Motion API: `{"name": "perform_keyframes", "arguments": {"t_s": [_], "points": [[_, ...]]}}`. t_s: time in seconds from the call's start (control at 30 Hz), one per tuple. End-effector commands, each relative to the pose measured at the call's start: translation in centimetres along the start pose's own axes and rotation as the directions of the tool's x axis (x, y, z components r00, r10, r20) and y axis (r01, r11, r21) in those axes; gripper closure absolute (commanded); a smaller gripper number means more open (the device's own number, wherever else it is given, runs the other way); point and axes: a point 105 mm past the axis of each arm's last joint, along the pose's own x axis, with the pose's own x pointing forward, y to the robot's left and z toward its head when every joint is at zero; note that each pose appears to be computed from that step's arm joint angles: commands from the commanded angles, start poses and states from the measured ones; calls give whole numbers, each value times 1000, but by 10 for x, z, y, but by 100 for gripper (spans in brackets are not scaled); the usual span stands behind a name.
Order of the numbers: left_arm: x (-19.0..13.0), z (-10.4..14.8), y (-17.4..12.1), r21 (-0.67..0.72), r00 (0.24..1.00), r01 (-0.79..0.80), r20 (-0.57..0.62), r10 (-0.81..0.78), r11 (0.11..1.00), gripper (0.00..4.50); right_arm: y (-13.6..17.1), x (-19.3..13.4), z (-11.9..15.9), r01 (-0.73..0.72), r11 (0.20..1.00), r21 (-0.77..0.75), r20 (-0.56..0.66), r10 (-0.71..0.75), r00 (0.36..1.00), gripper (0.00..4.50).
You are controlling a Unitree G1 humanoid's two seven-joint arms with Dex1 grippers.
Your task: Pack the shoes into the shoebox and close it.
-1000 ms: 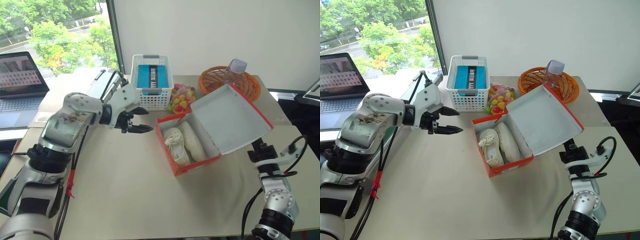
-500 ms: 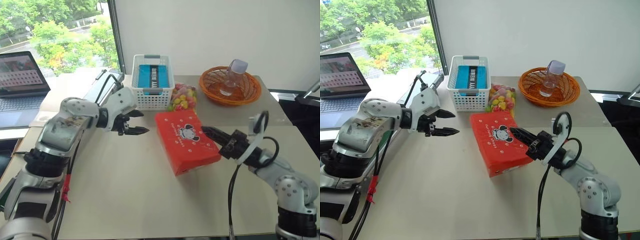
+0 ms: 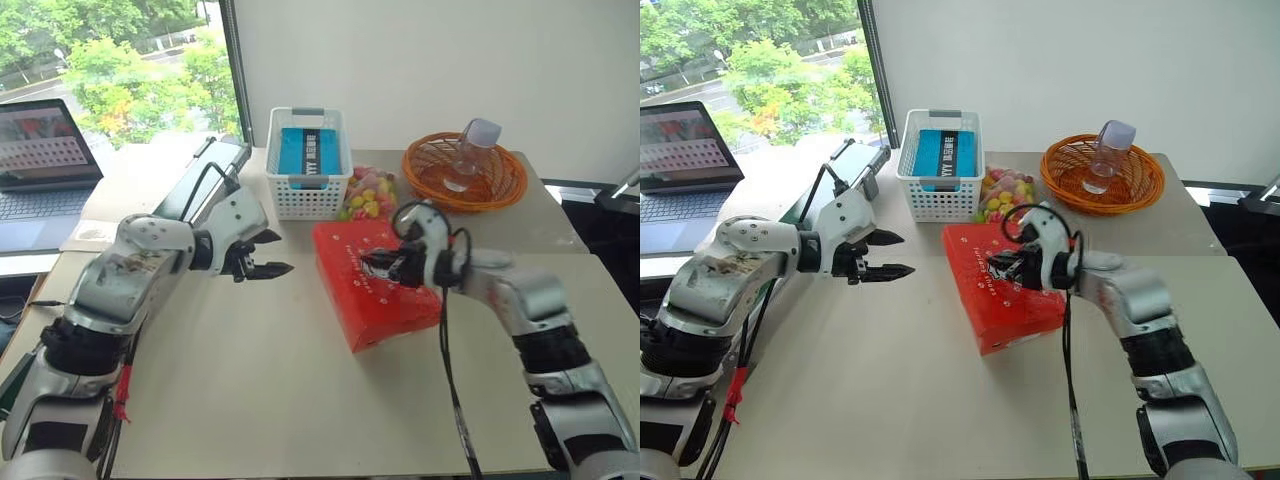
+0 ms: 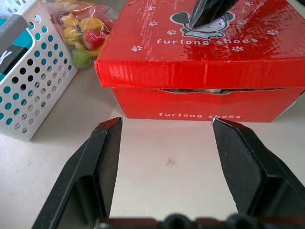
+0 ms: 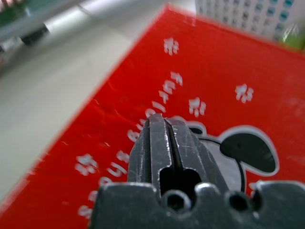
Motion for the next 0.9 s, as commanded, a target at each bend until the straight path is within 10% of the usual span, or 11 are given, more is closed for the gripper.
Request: {"name": "perform_keyframes", "arguments": {"t_s": [0.03,0.47,0.9], "points": [[-11,7,1,20,998,-55,22,54,998,129,8,12,-18,-58,995,-85,-96,49,994,442],[-15,-5,-4,1,995,-104,-13,104,995,129,1,28,-79,-94,926,-367,-380,-57,923,442],[0,-17,-15,-31,999,-35,1,35,999,129,27,-34,40,3,856,-518,63,35,997,390]]}}
